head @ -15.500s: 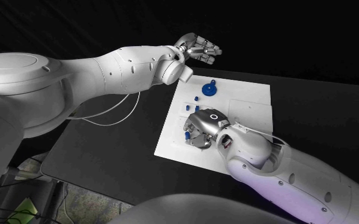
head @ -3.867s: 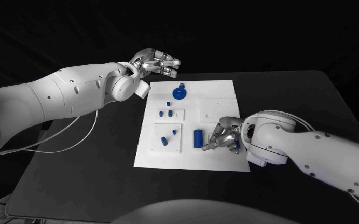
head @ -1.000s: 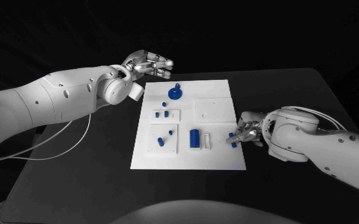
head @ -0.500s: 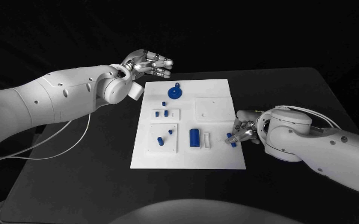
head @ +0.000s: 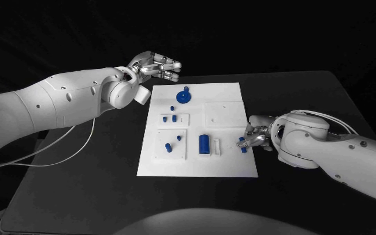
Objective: Assemble the parts on the task board
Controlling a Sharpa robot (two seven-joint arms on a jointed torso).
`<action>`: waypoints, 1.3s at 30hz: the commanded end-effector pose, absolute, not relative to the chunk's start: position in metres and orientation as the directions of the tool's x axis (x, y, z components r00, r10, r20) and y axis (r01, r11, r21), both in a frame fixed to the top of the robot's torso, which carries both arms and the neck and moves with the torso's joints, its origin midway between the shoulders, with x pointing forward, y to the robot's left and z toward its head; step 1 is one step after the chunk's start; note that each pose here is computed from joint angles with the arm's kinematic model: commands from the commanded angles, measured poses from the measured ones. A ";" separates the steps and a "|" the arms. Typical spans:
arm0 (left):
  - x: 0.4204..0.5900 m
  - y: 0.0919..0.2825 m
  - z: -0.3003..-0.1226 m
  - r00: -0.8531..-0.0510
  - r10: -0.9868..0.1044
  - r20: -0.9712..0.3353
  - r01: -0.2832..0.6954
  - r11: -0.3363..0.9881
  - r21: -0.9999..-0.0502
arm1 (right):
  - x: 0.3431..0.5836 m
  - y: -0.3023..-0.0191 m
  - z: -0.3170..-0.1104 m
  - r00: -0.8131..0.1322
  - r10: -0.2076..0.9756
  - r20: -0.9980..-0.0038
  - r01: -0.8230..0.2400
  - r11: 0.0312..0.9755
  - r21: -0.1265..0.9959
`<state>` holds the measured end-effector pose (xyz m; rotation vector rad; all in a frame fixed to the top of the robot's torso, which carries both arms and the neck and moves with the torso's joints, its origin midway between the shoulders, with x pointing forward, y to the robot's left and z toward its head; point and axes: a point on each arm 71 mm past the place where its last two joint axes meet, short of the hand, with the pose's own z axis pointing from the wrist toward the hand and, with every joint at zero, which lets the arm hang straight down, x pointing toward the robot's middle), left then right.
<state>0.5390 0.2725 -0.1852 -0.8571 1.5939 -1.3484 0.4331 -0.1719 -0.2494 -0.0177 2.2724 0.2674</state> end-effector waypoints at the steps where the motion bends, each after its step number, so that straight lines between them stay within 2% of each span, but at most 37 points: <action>1: 0.539 0.271 -0.185 -0.405 -0.898 -0.171 0.028 0.175 -0.984 | 0.420 -0.177 -0.273 -0.754 0.117 -0.646 -0.027 0.978 0.208; 21: 0.539 0.271 -0.185 -0.406 -0.897 -0.173 0.025 0.178 -0.984 | 0.419 -0.164 -0.264 -0.758 0.286 -0.587 0.071 0.930 0.361; 39: 0.539 0.270 -0.185 -0.411 -0.895 -0.173 0.024 0.179 -0.983 | 0.422 -0.137 -0.258 -0.754 0.319 -0.574 0.061 0.904 0.423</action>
